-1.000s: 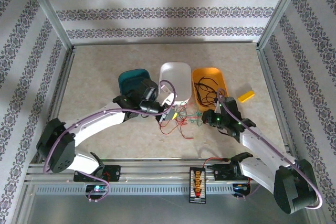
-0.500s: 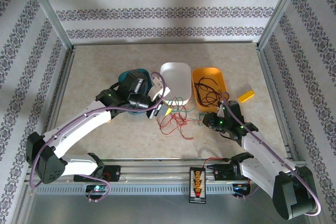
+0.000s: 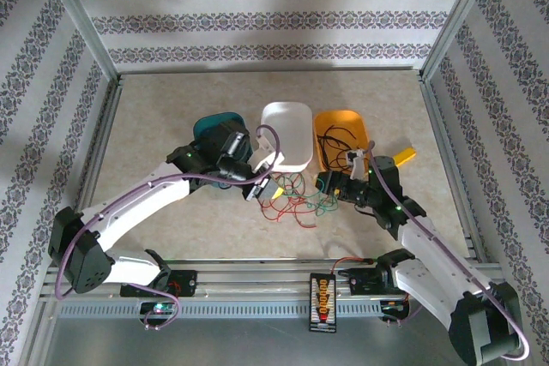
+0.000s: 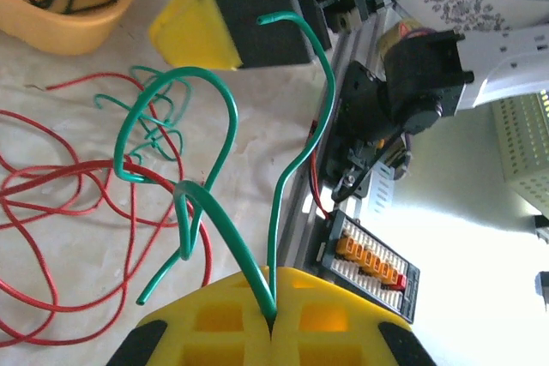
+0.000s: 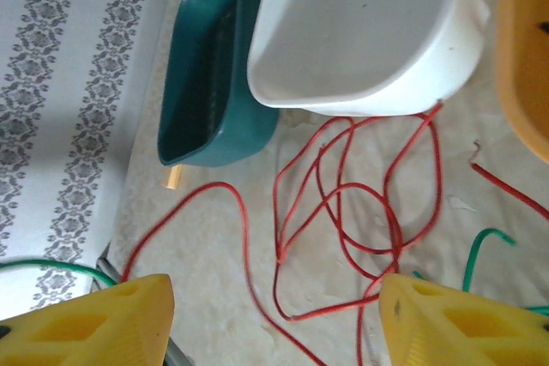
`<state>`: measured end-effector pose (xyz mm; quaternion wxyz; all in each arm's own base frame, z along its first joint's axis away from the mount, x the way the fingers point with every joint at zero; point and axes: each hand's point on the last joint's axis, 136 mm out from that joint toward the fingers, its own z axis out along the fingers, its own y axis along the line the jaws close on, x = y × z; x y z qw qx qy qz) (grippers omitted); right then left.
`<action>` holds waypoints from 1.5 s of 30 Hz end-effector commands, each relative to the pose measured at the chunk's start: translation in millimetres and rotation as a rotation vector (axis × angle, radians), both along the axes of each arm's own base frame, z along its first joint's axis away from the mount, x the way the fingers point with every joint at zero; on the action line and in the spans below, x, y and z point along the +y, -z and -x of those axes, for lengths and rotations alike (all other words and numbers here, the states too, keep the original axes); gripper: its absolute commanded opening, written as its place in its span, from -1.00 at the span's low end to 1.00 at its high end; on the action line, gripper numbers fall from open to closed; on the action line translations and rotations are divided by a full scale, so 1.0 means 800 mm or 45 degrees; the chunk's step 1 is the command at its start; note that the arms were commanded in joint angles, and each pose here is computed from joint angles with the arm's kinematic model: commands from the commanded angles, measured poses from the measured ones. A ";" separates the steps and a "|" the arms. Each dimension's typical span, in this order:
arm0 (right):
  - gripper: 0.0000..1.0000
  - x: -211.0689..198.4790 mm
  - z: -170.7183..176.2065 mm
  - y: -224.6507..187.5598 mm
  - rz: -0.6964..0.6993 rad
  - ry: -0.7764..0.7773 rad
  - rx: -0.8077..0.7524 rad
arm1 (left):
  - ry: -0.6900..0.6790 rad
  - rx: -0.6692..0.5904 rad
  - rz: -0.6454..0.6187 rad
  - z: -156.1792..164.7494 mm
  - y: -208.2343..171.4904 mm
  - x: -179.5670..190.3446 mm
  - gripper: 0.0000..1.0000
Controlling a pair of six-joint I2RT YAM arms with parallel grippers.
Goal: Untangle the cables
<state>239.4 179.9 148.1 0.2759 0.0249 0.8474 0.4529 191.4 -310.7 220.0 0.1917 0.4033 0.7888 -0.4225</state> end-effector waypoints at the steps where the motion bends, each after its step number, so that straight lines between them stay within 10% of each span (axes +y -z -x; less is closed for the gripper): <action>1: 0.29 0.027 -0.006 -0.034 -0.081 -0.118 -0.078 | 0.066 -0.027 0.005 0.016 0.003 0.000 -1.00; 17: 0.21 0.013 0.029 0.094 0.257 -0.104 0.328 | 0.018 -0.165 0.049 -0.001 -0.008 -0.004 -1.00; 45: -0.04 -0.009 0.044 0.133 0.789 -0.052 0.425 | 0.030 -0.173 0.037 -0.003 -0.004 -0.006 -1.00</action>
